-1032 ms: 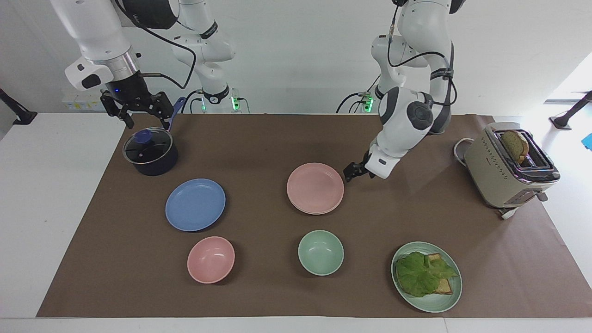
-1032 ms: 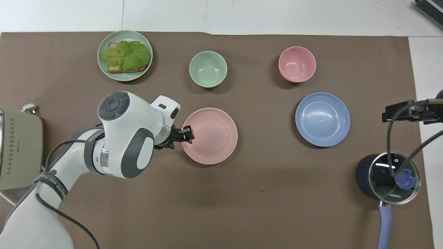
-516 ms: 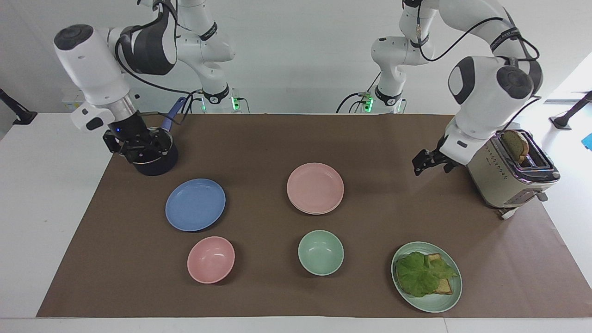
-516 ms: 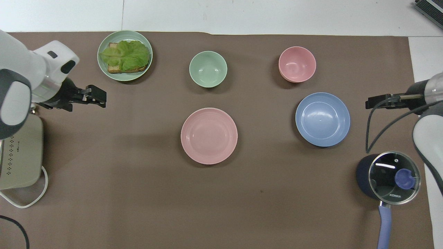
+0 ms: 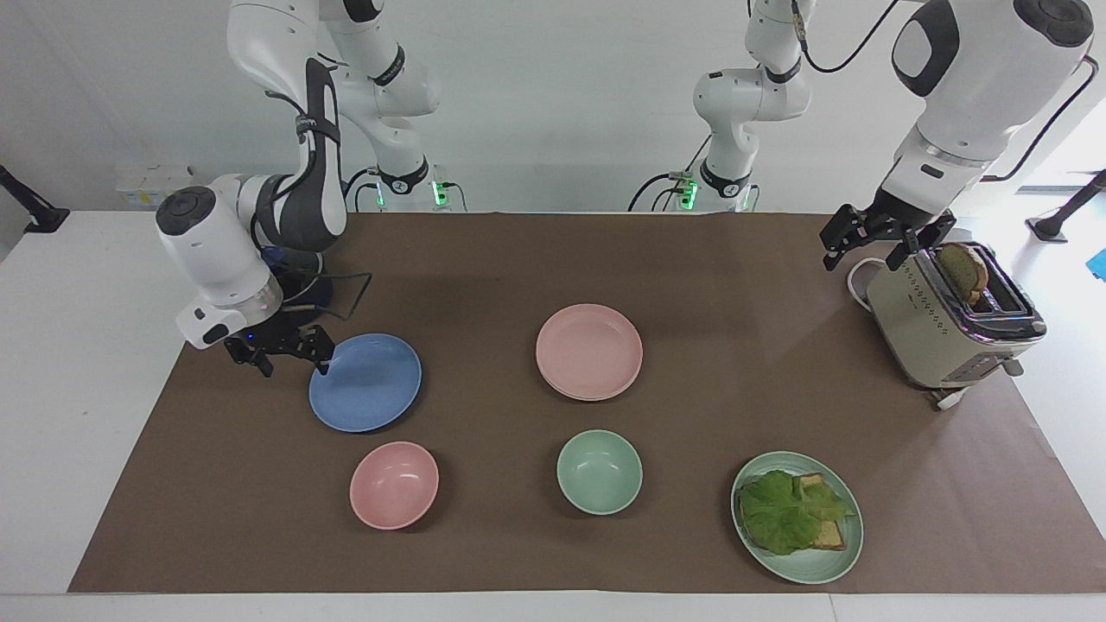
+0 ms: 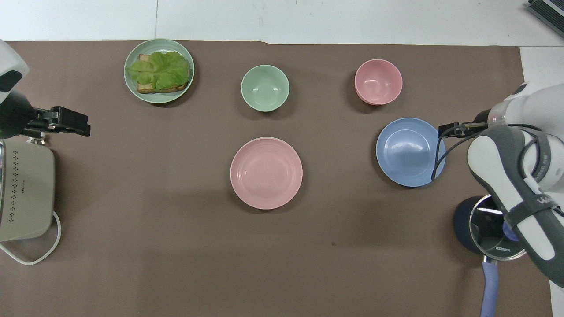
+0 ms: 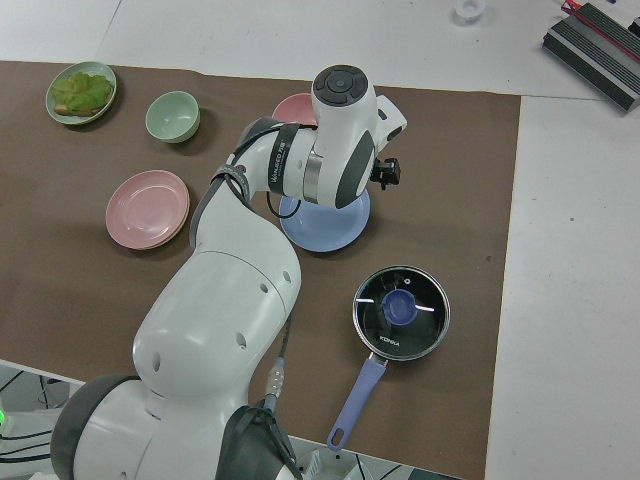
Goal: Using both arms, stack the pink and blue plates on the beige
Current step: 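Grasp the blue plate rim with the right gripper and lift it, then carry the blue plate with the right gripper onto the pink plate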
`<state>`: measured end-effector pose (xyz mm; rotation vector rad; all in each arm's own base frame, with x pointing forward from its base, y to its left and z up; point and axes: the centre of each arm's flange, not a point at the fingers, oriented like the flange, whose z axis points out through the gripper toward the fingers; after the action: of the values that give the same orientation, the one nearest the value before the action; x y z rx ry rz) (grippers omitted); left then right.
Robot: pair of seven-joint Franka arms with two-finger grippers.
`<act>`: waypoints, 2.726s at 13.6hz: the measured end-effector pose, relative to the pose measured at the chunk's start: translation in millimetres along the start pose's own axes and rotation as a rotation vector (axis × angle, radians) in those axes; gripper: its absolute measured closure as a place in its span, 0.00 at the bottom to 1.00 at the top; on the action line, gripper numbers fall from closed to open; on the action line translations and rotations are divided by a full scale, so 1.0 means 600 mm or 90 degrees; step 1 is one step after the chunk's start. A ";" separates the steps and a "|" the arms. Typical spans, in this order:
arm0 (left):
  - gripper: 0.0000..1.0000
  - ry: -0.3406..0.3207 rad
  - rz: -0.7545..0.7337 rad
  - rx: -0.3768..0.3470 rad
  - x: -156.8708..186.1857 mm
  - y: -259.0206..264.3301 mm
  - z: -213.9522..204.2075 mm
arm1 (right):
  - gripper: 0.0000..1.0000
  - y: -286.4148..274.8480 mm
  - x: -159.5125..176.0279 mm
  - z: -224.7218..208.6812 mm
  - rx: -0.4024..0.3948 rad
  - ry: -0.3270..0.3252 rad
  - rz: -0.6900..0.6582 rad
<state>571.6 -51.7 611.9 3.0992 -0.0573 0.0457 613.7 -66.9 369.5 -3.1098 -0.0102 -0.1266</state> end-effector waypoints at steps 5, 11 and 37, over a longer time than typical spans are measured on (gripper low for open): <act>0.00 -0.003 0.000 0.000 0.001 -0.001 0.004 | 0.04 0.025 -0.014 0.070 0.000 -0.040 0.016; 0.00 -0.003 0.000 0.000 0.001 -0.001 0.005 | 0.25 0.023 -0.019 0.102 0.001 -0.059 0.015; 0.00 -0.003 -0.001 0.000 0.001 -0.001 0.005 | 0.96 -0.432 -0.060 -0.042 0.118 -0.035 0.047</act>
<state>572.4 -51.4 609.2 3.0996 -0.0563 0.0376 573.8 191.3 399.1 -2.9227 0.0858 -0.0349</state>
